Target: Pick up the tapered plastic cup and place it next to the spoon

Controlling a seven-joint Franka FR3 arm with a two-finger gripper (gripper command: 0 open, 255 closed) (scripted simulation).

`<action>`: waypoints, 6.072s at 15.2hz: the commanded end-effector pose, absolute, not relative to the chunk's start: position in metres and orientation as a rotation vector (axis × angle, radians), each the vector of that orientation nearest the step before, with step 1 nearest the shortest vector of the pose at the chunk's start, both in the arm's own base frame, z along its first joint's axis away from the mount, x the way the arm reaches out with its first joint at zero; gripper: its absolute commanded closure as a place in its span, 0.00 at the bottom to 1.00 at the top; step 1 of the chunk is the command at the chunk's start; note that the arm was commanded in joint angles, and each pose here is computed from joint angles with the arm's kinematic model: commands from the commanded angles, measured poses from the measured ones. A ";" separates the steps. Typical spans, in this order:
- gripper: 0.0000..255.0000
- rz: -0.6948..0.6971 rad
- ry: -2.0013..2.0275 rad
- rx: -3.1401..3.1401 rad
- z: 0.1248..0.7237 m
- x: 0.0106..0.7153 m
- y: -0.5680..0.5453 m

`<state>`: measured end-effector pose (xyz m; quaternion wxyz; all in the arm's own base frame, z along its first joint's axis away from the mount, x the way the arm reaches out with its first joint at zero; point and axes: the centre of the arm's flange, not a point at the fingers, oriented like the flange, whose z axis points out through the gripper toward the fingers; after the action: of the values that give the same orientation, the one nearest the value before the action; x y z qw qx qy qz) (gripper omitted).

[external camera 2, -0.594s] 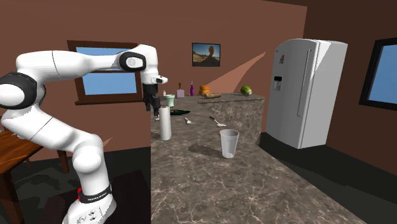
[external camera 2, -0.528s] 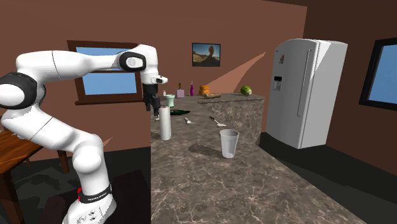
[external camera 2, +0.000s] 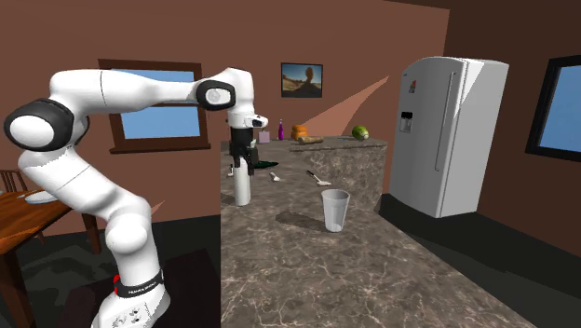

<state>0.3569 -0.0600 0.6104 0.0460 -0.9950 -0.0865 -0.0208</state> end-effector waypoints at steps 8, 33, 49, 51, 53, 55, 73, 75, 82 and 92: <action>0.00 -0.114 -0.301 -3.009 0.591 0.427 -0.157; 0.00 -0.215 -0.373 -2.943 0.522 0.589 -0.343; 1.00 -0.215 -0.373 -2.943 0.514 0.590 -0.342; 1.00 -0.215 -0.373 -2.943 0.514 0.590 -0.342; 1.00 -0.215 -0.373 -2.943 0.514 0.590 -0.342; 1.00 -0.215 -0.373 -2.943 0.524 0.590 -0.342; 1.00 -0.215 -0.373 -2.943 0.606 0.586 -0.303; 1.00 -0.215 -0.373 -2.943 0.610 0.584 -0.277; 1.00 -0.215 -0.373 -2.943 0.625 0.575 -0.186; 1.00 -0.215 -0.373 -2.943 0.646 0.563 -0.056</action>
<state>0.5629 -0.0707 0.6449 0.0833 -0.9859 -0.1259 -0.0721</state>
